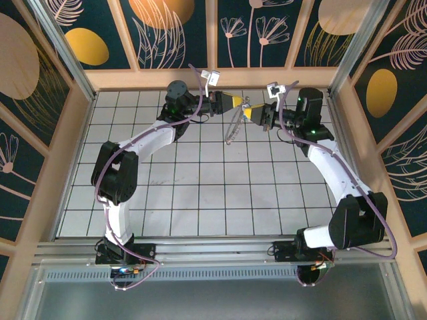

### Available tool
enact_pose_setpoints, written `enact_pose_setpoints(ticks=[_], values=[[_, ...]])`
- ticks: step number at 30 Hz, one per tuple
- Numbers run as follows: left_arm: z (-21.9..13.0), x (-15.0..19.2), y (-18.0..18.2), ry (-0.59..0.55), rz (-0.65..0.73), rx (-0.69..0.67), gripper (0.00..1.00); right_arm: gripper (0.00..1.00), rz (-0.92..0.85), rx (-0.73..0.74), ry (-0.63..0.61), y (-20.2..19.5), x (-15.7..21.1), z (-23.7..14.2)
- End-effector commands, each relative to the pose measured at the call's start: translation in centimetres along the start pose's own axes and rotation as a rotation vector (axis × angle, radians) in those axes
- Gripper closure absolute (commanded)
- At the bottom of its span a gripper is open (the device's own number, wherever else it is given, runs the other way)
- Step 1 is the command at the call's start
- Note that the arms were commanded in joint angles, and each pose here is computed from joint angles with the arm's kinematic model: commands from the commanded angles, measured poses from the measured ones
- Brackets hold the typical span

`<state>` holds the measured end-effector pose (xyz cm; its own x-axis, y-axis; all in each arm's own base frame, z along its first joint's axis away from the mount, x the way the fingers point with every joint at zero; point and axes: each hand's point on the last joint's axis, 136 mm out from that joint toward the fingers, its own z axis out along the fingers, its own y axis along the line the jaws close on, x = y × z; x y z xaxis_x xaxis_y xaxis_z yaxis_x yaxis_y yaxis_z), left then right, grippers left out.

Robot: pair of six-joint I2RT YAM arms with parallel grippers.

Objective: Put the keys on the keyring

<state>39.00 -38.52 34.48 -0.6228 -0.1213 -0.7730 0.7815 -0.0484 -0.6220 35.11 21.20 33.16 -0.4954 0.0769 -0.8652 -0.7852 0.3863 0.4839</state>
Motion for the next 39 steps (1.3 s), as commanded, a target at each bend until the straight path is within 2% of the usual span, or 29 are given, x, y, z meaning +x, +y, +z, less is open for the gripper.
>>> enact_pose_setpoints(ticks=[1, 16, 23, 39], values=[[-0.5, -1.4, -1.7, -0.024, 0.075, -0.003, 1.00, 1.00, -0.057, 0.000, -0.017, 0.8, -1.8, -0.4], [-0.7, -0.9, -1.6, -0.008, 0.088, -0.024, 1.00, 1.00, -0.074, 0.087, -0.012, -1.0, -2.9, -1.1], [-0.8, -0.8, -1.6, -0.005, 0.090, -0.021, 1.00, 1.00, -0.076, 0.049, -0.024, -0.4, -3.6, -1.1], [-0.6, -1.7, -2.0, -0.025, 0.103, -0.021, 1.00, 1.00, 0.011, 0.010, 0.036, -0.5, 1.1, -1.1]])
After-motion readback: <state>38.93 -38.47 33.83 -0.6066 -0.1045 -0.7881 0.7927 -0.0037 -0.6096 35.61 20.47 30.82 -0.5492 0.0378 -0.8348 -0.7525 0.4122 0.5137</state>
